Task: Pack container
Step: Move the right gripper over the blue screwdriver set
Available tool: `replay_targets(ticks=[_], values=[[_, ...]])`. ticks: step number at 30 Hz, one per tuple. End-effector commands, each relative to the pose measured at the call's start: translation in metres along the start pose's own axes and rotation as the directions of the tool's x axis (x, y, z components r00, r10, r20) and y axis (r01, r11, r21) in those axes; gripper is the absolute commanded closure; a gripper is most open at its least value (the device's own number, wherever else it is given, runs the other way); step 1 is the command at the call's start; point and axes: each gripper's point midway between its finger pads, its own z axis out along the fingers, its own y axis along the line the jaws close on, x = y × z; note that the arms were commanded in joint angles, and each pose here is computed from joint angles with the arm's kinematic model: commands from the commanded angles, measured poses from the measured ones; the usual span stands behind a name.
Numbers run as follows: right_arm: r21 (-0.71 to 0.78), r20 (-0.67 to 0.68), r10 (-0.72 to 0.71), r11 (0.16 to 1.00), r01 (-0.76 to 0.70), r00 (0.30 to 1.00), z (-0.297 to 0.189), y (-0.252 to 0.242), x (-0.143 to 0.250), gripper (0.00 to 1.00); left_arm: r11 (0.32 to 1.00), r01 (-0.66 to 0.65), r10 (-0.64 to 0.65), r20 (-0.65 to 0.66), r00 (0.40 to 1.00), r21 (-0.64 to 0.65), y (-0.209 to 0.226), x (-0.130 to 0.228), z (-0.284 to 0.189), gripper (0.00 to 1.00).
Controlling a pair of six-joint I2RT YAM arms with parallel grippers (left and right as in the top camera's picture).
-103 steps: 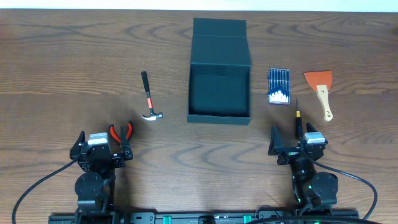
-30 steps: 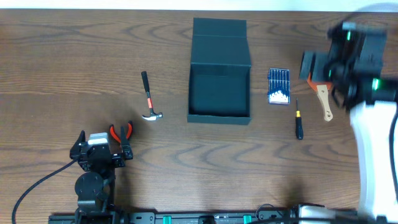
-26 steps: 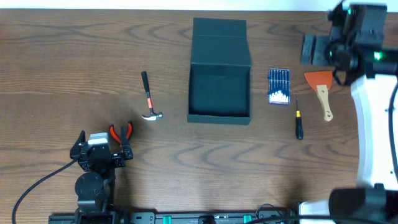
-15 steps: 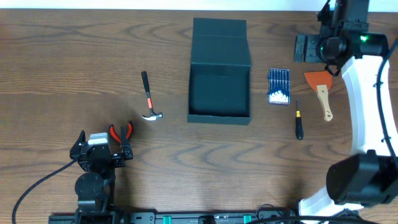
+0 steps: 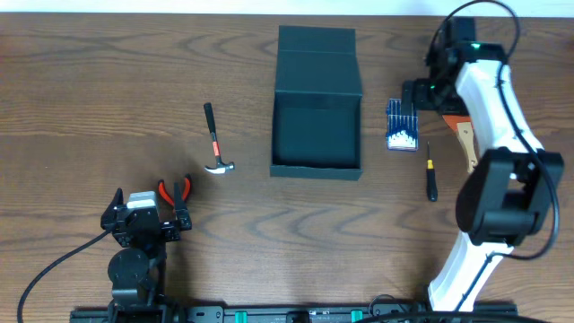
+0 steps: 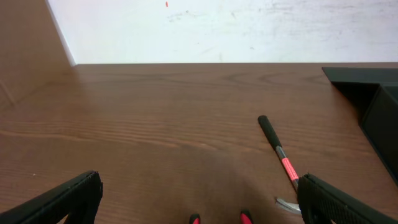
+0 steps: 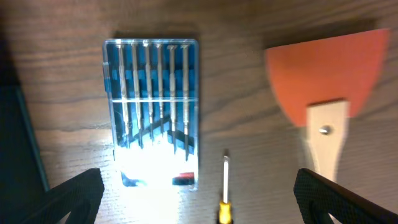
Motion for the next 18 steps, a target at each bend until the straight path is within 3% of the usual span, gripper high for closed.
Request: replay_targets(ticks=[1, 6, 18], values=[[0.070, -0.007, -0.003, 0.998, 0.004, 1.000, 0.010, 0.009, -0.002, 0.01, 1.000, -0.019, 0.019, -0.037, 0.999, 0.007, -0.002, 0.015, 0.003, 0.01], [0.153, -0.009, 0.008, 0.988, -0.007, 1.000, 0.020, 0.021, 0.000, 0.01, 1.000, -0.019, 0.019, -0.037, 0.999, 0.007, -0.002, 0.015, 0.003, 0.01], [0.158, 0.020, 0.110, 0.981, -0.112, 0.994, 0.025, 0.015, -0.005, 0.01, 1.000, -0.019, 0.019, -0.037, 0.999, 0.007, -0.002, 0.015, 0.003, 0.01]])
